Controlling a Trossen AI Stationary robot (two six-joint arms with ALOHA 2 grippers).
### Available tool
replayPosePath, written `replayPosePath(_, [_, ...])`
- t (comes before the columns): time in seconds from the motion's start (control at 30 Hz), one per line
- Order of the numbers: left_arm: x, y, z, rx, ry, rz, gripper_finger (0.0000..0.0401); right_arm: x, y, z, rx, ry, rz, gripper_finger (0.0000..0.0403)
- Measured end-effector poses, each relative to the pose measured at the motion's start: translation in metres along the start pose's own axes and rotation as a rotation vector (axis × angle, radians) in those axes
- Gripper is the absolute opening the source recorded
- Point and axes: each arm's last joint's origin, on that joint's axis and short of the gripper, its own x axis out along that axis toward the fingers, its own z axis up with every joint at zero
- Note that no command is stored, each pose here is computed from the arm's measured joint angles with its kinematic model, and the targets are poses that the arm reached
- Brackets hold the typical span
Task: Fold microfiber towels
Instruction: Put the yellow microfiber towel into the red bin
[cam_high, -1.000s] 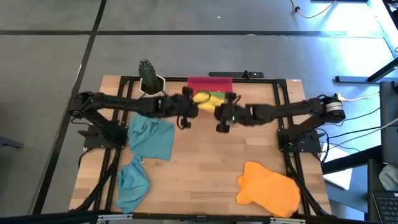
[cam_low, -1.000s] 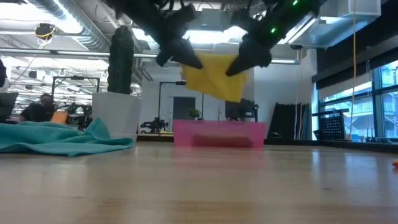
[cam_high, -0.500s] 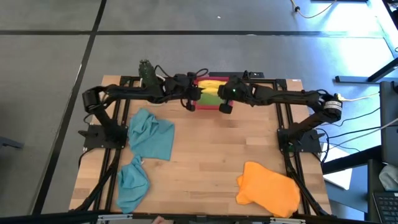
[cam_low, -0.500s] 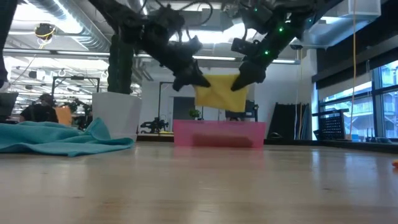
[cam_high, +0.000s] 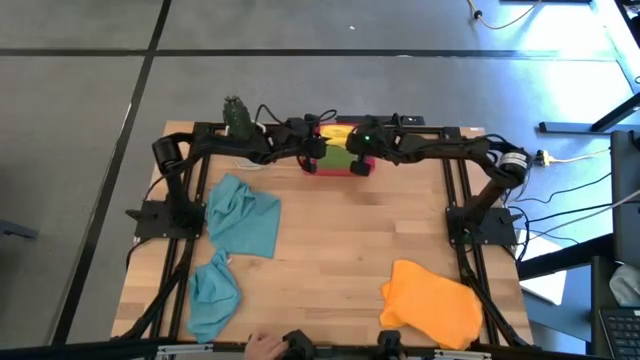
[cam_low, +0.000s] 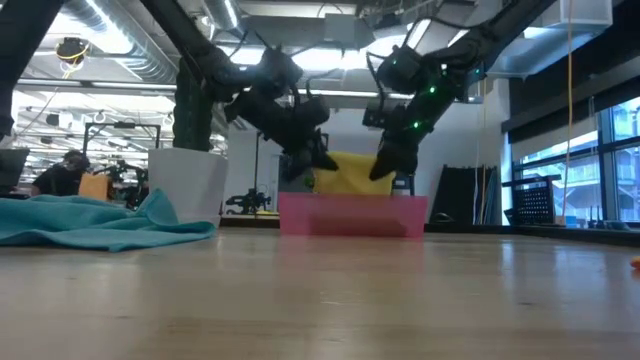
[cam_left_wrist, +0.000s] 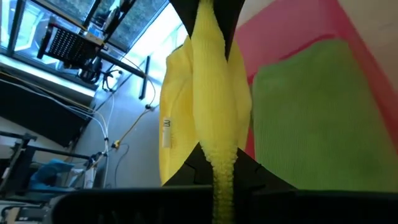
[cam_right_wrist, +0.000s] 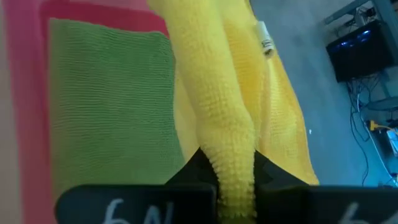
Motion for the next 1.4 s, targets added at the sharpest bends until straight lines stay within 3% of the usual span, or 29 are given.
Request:
replayPosePath(0.27, [0.006,-0.007,-0.007,0.011,-0.013,-0.063,0.0,0.008,0.002,-0.005,-0.026,0.027,0.018,0.0017])
replayPosePath(0.47, [0.007,-0.012,-0.008,-0.012,-0.02,-0.117,0.0021,0.008,0.007,-0.009,-0.032,0.019,0.142,0.0018])
replayPosePath(0.97, [0.005,-0.021,0.004,-0.021,-0.003,-0.233,0.011,0.006,0.014,-0.021,-0.022,0.124,0.239,0.0171])
replayPosePath(1.13, [0.001,-0.015,0.015,-0.035,0.088,-0.286,0.0123,-0.007,0.018,-0.019,0.021,0.152,0.277,0.0201])
replayPosePath(1.4, [-0.009,-0.005,0.038,-0.031,0.2,-0.356,0.0127,-0.038,0.019,-0.001,0.036,0.025,0.293,0.0219])
